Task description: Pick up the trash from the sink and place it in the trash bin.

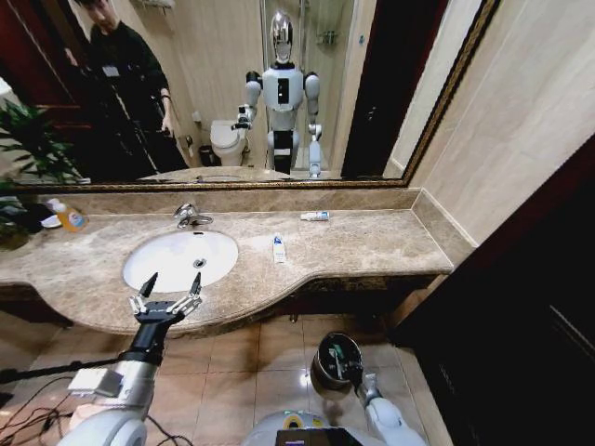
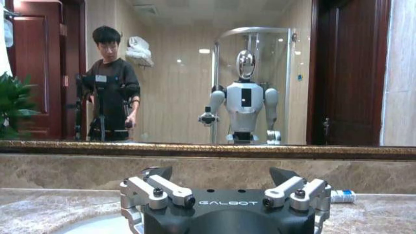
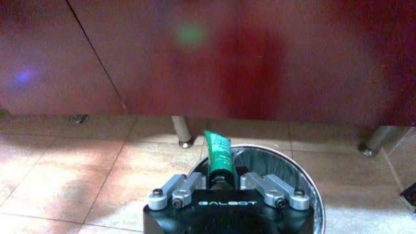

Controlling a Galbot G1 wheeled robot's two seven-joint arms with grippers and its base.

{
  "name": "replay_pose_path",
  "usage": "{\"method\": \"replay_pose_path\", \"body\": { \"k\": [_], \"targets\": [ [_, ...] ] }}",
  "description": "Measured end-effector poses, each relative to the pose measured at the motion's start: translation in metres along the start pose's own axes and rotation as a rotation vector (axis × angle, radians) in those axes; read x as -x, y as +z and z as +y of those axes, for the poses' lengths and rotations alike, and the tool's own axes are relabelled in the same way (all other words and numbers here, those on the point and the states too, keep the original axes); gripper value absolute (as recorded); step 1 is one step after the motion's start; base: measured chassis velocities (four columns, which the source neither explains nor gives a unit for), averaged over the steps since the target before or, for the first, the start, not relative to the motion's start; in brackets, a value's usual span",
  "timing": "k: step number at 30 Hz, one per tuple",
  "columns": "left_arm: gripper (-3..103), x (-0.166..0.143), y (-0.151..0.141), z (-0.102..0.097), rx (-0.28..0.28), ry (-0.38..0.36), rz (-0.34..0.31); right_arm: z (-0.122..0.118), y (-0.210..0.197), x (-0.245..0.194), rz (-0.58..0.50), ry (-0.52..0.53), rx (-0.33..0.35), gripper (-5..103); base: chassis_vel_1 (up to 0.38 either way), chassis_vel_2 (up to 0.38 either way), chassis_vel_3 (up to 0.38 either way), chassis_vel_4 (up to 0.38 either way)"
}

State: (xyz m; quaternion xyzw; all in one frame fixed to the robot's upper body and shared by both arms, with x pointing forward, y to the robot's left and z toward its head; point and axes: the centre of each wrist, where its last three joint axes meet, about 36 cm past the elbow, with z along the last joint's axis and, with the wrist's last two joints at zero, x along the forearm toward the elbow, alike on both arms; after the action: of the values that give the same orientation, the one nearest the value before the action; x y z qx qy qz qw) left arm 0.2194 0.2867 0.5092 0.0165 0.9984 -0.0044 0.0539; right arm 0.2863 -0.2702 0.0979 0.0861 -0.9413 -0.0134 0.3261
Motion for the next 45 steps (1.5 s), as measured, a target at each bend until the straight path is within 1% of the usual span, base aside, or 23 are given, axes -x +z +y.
{"method": "replay_pose_path", "body": {
  "k": [4, 5, 6, 7, 11, 13, 14, 16, 19, 20, 22, 24, 25, 26, 28, 40, 45],
  "targets": [
    [100, 0.000, 0.000, 0.000, 0.000, 0.000, 0.000, -0.001, -0.001, 0.000, 0.006, 0.006, -0.005, 21, 0.000, 0.000, 0.000, 0.000],
    [100, 0.000, 0.000, 0.000, 0.000, 0.000, 0.000, -0.001, -0.001, 0.000, 0.006, 0.006, -0.009, 19, 0.000, 0.000, 0.000, 0.000],
    [100, 0.000, 0.000, 0.000, 0.000, 0.000, 0.000, -0.002, -0.001, 0.000, 0.005, 0.005, -0.023, 25, 0.000, 0.000, 0.000, 0.000],
    [100, 0.000, 0.000, 0.000, 0.000, 0.000, 0.000, -0.002, -0.001, 0.000, 0.005, 0.005, -0.023, 25, 0.000, 0.000, 0.000, 0.000],
    [100, 0.000, 0.000, 0.000, 0.000, 0.000, 0.000, -0.002, -0.004, -0.001, -0.007, 0.025, -0.030, 46, 0.000, 0.000, 0.000, 0.000],
    [100, 0.000, 0.000, 0.000, 0.000, 0.000, 0.000, -0.002, -0.004, -0.001, -0.009, 0.028, -0.030, 46, 0.000, 0.000, 0.000, 0.000],
    [100, 0.000, 0.000, 0.000, 0.000, 0.000, 0.000, -0.002, -0.004, -0.002, -0.010, 0.039, -0.025, 57, 0.000, 0.000, 0.000, 0.000],
    [100, 0.000, 0.000, 0.000, 0.000, 0.000, 0.000, -0.002, -0.004, -0.002, -0.011, 0.042, -0.024, 57, 0.000, 0.000, 0.000, 0.000],
    [100, 0.000, 0.000, 0.000, 0.000, 0.000, 0.000, -0.005, -0.003, -0.005, -0.013, 0.058, -0.016, 73, 0.000, 0.000, 0.000, 0.000],
    [100, 0.000, 0.000, 0.000, 0.000, 0.000, 0.000, -0.005, -0.003, -0.005, -0.013, 0.058, -0.016, 73, 0.000, 0.000, 0.000, 0.000],
    [100, 0.000, 0.000, 0.000, 0.000, 0.000, 0.000, -0.008, -0.005, -0.006, -0.019, 0.063, -0.016, 84, 0.000, 0.000, 0.000, 0.000],
    [100, 0.000, 0.000, 0.000, 0.000, 0.000, 0.000, -0.008, -0.005, -0.006, -0.020, 0.063, -0.016, 84, 0.000, 0.000, 0.000, 0.000],
    [100, 0.000, 0.000, 0.000, 0.000, 0.000, 0.000, -0.009, -0.006, -0.007, -0.023, 0.064, -0.017, 90, 0.000, 0.000, 0.000, 0.000],
    [100, 0.000, 0.000, 0.000, 0.000, 0.000, 0.000, -0.009, -0.007, -0.008, -0.028, 0.067, -0.018, 98, 0.000, 0.000, 0.000, 0.000],
    [100, 0.000, 0.000, 0.000, 0.000, 0.000, 0.000, -0.009, -0.008, -0.009, -0.031, 0.068, -0.018, 100, 0.000, 0.000, 0.000, 0.000],
    [100, 0.000, 0.000, 0.000, 0.000, 0.000, 0.000, -0.007, -0.009, -0.015, -0.041, 0.075, -0.016, 100, 0.000, 0.000, 0.000, 0.000],
    [100, 0.000, 0.000, 0.000, 0.000, 0.000, 0.000, -0.013, -0.010, -0.024, -0.048, 0.087, -0.008, 100, 0.000, 0.000, 0.000, 0.000]
  ]
}}
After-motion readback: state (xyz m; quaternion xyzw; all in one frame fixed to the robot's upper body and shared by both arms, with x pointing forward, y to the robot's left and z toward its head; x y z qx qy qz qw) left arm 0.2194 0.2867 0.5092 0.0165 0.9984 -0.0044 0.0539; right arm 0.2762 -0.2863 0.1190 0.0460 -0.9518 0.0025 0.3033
